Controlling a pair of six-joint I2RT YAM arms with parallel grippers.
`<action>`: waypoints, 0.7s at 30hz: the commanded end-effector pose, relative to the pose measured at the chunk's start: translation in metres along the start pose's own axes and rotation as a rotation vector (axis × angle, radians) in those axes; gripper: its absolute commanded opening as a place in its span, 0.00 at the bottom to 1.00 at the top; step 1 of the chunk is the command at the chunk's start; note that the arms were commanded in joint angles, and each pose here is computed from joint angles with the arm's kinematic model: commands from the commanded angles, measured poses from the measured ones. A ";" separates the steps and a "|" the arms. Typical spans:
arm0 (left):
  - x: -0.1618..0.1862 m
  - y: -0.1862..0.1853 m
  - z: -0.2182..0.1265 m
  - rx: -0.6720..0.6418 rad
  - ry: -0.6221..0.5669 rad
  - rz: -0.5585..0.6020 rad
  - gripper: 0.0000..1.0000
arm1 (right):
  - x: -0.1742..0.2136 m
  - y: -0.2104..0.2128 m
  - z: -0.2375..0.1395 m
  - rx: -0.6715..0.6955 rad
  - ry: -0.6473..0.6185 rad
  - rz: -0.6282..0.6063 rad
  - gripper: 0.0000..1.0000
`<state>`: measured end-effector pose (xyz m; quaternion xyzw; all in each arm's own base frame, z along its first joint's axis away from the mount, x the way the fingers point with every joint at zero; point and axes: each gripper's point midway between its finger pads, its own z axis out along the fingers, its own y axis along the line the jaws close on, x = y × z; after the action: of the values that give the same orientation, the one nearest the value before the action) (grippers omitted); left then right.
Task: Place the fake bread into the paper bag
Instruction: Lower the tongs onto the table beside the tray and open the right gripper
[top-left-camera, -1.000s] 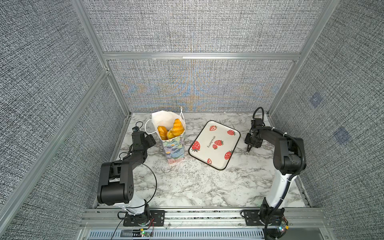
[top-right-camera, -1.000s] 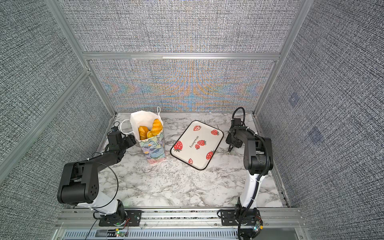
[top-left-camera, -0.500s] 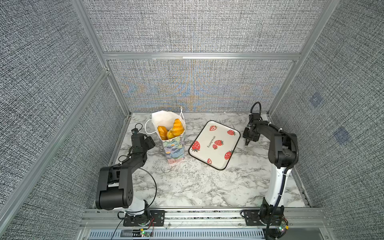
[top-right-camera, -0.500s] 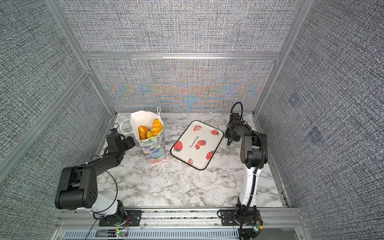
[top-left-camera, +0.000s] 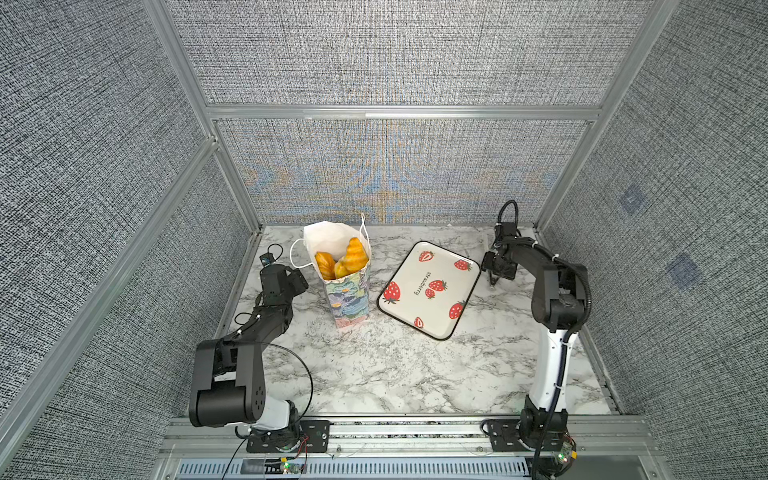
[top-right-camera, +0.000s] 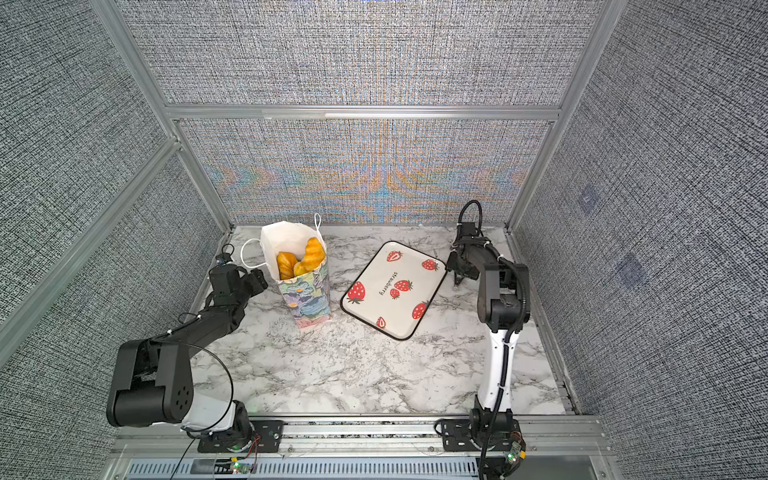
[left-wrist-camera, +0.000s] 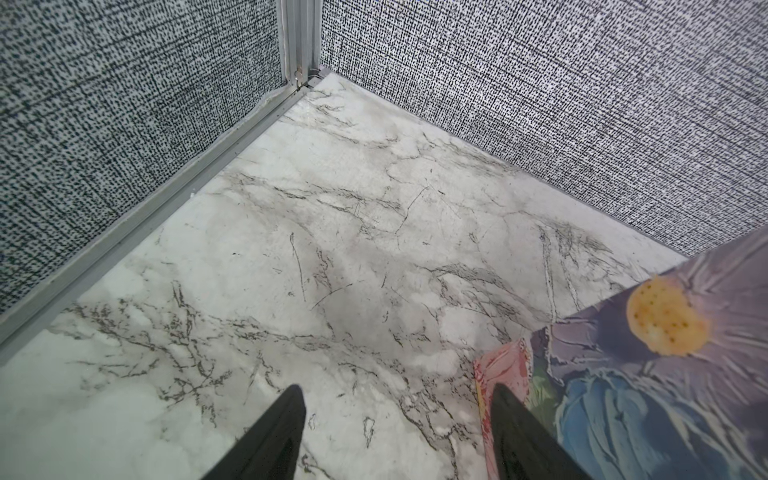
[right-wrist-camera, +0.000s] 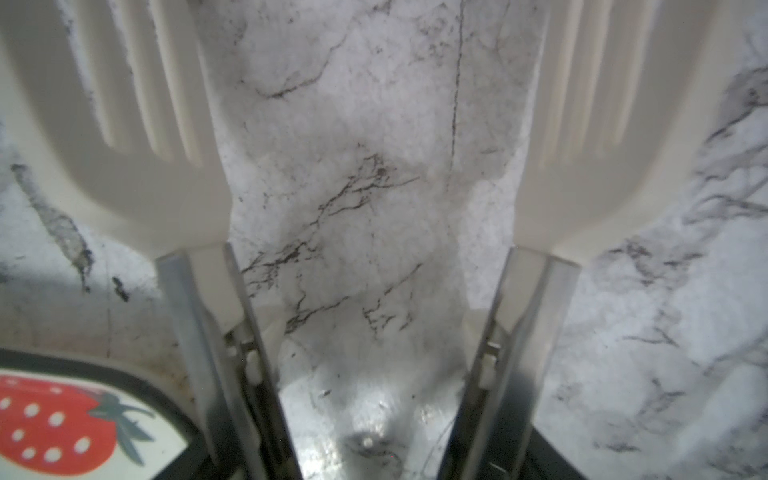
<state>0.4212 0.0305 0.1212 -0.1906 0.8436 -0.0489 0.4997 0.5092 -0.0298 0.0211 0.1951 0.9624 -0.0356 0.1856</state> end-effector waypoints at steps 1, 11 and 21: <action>-0.007 0.001 0.002 -0.011 -0.021 0.009 0.72 | 0.026 -0.006 -0.002 0.025 0.084 -0.005 0.74; -0.009 0.003 0.010 -0.030 -0.020 0.017 0.72 | 0.028 -0.009 -0.015 0.033 0.058 -0.011 0.81; -0.010 0.011 0.012 -0.089 -0.007 0.012 0.74 | 0.019 -0.006 -0.035 -0.003 -0.011 -0.003 0.97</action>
<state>0.4325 0.0406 0.1196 -0.1985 0.8458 -0.0197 0.4948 0.4736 -0.0242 0.0349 0.1912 0.9660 -0.0416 0.1687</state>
